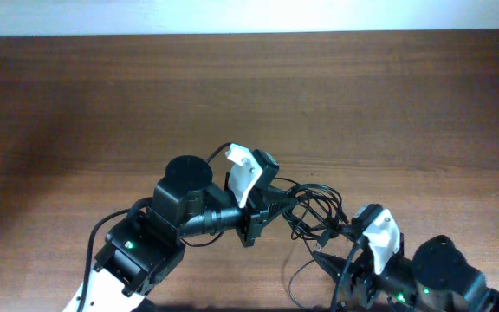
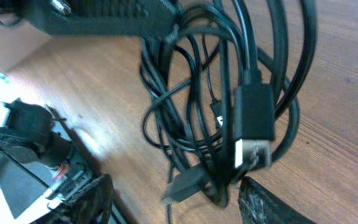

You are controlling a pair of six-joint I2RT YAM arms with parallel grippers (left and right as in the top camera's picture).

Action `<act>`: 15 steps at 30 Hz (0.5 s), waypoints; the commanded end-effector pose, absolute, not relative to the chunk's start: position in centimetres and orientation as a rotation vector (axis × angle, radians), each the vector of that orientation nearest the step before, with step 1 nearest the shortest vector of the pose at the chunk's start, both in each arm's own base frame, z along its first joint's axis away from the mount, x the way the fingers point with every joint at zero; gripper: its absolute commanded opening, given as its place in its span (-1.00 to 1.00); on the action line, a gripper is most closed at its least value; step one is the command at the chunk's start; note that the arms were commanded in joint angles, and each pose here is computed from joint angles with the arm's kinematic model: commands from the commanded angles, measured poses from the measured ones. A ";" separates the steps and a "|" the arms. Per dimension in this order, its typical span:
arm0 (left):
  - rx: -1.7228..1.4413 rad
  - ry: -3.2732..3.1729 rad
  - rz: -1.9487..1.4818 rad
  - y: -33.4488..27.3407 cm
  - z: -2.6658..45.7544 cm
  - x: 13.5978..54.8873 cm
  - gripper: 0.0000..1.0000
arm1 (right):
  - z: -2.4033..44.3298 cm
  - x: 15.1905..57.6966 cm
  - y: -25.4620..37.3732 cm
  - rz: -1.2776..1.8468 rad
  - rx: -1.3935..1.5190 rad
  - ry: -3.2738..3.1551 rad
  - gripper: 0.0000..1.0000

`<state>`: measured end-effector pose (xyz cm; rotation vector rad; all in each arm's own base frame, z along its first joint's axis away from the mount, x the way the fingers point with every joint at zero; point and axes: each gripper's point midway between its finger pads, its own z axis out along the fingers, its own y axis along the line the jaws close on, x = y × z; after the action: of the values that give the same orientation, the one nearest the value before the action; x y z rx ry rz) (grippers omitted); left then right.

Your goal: Untangle cables

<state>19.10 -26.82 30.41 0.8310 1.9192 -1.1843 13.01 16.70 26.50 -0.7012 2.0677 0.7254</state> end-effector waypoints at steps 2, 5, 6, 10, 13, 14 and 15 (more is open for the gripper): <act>0.903 1.864 -1.255 -27.0 31.4 17.6 -1.00 | 26.4 14.9 15.9 0.608 -0.641 2.039 -0.06; 0.902 1.875 -1.255 -27.0 31.2 17.5 -1.00 | 26.8 15.0 16.0 0.615 -0.636 2.024 -0.53; 0.902 1.876 -1.254 -27.0 31.2 17.5 -1.00 | 26.8 15.0 16.0 0.616 -0.636 2.024 -0.82; 0.892 1.881 -1.240 -26.9 31.1 17.8 -1.00 | 26.7 14.8 16.1 0.665 -0.579 2.056 -0.90; 0.874 1.898 -1.272 -27.0 31.2 17.6 -1.00 | 26.8 16.6 15.2 0.678 -0.289 2.116 -0.90; 0.862 1.907 -1.280 -27.0 31.2 17.6 -1.00 | 26.6 17.1 14.8 0.653 -0.242 2.123 -0.90; 0.852 1.915 -1.287 -27.0 31.2 17.6 -1.00 | 26.2 18.3 14.0 0.590 -0.124 2.138 -0.90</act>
<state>18.34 -26.95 30.43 0.8538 1.9236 -1.2332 15.72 15.72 26.78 -0.4116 2.1014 0.6886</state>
